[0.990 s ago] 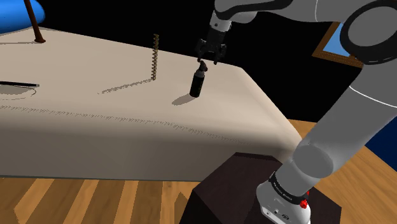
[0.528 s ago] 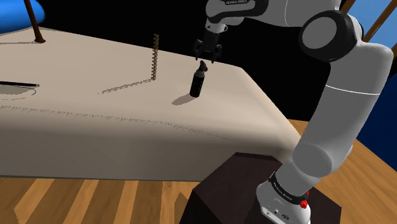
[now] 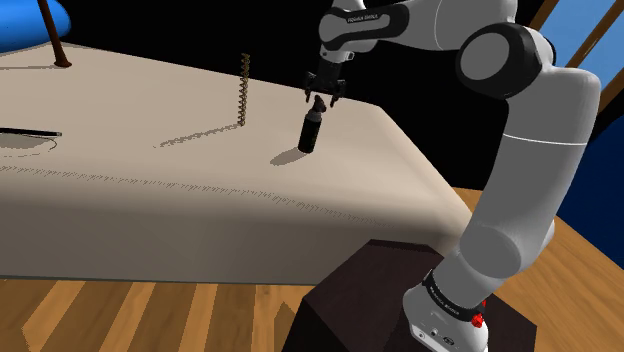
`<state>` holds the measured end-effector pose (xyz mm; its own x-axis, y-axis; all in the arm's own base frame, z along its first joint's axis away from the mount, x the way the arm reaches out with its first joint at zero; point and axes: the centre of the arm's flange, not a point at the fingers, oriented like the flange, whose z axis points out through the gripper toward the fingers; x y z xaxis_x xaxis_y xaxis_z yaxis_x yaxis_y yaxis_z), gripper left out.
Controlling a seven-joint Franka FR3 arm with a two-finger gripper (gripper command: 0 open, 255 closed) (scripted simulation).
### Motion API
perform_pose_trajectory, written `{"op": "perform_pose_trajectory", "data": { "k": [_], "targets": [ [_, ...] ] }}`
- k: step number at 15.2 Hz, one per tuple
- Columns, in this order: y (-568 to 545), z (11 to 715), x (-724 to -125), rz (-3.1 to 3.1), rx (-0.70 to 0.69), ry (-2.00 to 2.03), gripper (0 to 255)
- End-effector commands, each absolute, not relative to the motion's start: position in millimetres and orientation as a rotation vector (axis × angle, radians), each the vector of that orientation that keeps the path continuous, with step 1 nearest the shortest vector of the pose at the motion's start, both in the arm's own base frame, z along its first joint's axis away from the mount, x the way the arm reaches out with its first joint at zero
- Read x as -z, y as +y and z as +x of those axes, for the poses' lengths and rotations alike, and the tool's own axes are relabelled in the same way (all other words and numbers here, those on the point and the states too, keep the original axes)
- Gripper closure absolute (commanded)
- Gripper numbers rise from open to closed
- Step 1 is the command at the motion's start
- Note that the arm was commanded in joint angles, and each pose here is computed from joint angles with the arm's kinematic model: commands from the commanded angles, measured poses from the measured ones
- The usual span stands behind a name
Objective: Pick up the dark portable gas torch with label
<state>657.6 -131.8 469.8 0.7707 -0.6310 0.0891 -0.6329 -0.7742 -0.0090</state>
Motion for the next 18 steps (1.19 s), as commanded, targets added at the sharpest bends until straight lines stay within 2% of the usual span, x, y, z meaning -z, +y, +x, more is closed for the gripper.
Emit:
{"op": "perform_pose_trajectory", "data": {
  "k": [1,2,3,12,18],
  "targets": [
    [-132.5,657.9,-460.0,2.936,-0.137,-1.048,0],
    [-132.5,657.9,-460.0,2.936,-0.137,-1.048,0],
    [-132.4,657.6,-459.5,2.935,-0.137,-1.048,255],
    [-132.5,657.9,-460.0,2.936,-0.137,-1.048,255],
    [-132.5,657.9,-491.7,2.936,-0.137,-1.048,255]
  ]
}}
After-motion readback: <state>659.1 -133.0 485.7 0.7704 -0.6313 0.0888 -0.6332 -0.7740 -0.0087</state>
